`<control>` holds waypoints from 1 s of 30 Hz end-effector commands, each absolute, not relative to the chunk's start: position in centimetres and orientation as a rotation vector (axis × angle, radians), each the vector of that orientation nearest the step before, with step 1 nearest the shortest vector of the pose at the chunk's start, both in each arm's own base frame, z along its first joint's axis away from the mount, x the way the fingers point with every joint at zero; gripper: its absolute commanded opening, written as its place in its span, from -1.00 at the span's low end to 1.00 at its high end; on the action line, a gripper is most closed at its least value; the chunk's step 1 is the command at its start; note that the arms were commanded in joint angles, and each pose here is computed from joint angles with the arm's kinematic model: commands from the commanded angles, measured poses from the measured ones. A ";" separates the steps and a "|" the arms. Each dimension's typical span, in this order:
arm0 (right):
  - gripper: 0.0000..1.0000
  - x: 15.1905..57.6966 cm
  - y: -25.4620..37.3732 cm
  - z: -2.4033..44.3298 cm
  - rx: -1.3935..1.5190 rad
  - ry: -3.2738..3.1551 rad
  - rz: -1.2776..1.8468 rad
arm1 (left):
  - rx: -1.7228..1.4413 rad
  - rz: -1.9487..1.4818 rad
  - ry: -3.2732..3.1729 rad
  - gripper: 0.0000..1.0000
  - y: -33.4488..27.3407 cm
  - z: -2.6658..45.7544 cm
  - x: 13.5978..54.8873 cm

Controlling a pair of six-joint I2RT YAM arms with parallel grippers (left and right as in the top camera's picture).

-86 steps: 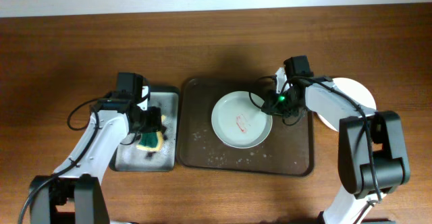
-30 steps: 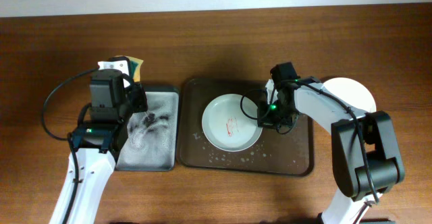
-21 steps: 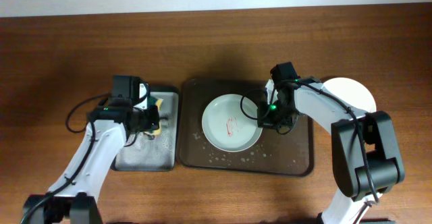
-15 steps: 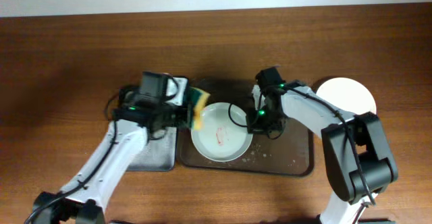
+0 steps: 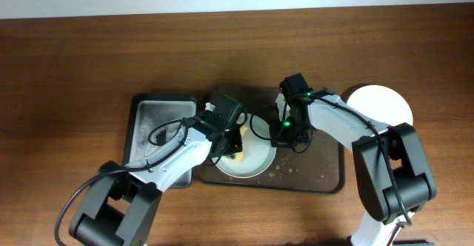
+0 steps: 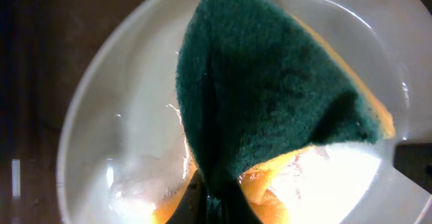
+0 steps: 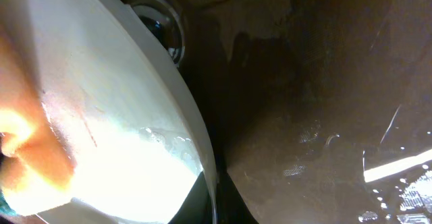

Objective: Clean dirty plates on tray and stack at the side
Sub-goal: 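Scrub the pale green plate with the sponge in the left gripper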

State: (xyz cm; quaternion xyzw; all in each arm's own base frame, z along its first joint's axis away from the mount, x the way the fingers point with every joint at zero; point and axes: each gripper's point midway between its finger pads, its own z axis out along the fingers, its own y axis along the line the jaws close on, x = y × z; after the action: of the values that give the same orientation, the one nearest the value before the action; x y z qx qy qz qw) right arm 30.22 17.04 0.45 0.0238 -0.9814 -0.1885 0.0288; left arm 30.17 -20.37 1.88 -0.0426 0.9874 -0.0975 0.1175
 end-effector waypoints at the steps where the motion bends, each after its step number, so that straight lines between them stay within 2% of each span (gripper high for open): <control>1: -0.92 30.0 16.7 -0.1 0.069 -3.028 -0.537 | -0.107 -0.289 2.735 -1.00 -19.5 6.6 32.7; 3: -0.92 30.0 16.7 -0.1 0.069 -3.028 -0.537 | -0.149 -0.501 2.729 -1.00 -22.3 7.8 32.3; 6: -0.92 30.0 16.7 -0.1 0.069 -3.028 -0.537 | -0.181 -0.508 2.819 -1.00 -23.9 5.1 30.6; 8: -0.92 30.0 16.7 -0.1 0.069 -3.028 -0.537 | -0.099 -0.600 2.853 -1.00 -26.9 3.7 29.5; 10: -0.92 30.0 16.7 -0.1 0.069 -3.027 -0.537 | -0.070 -0.565 2.880 -1.00 -27.4 2.2 28.9; 12: -0.92 30.0 16.7 -0.1 0.069 -3.027 -0.537 | -0.101 -0.424 2.900 -1.00 -25.5 1.2 28.8; 15: -0.92 30.0 16.7 -0.1 0.069 -3.028 -0.537 | -0.144 0.013 2.872 -1.00 -19.5 0.9 28.6; 19: -0.91 30.5 16.6 -0.2 0.072 -3.052 -0.521 | 0.045 -0.008 2.652 -1.00 -19.3 8.5 31.8; 20: -0.63 30.9 16.7 -0.2 0.078 -3.069 -0.533 | 0.020 -0.041 2.611 -1.00 -18.9 10.3 32.5; 21: -0.61 31.5 16.9 -0.1 0.085 -3.090 -0.549 | -0.032 -0.067 2.589 -1.00 -17.7 11.6 33.0; 23: -0.74 32.1 17.1 0.0 0.092 -3.112 -0.566 | -0.087 -0.124 2.594 -1.00 -15.3 13.0 33.6; 24: -0.92 31.9 17.0 -0.1 0.097 -3.105 -0.560 | -0.082 -0.193 2.625 -1.00 -14.0 13.2 33.7; 28: -0.92 32.5 15.7 1.6 0.065 -3.158 -0.524 | -0.019 -0.221 2.751 -1.00 -8.7 11.8 32.9; 30: -0.92 34.4 12.6 5.0 0.035 -3.340 -0.302 | 0.081 -0.169 2.778 -1.00 -7.0 10.5 32.5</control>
State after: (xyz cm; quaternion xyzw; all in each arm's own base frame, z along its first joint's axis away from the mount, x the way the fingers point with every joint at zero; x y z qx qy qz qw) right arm 32.00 16.03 0.98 0.0248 -0.9856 -0.1665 -0.0158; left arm 32.81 -7.87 10.84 -0.0372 0.9815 -0.0596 0.1780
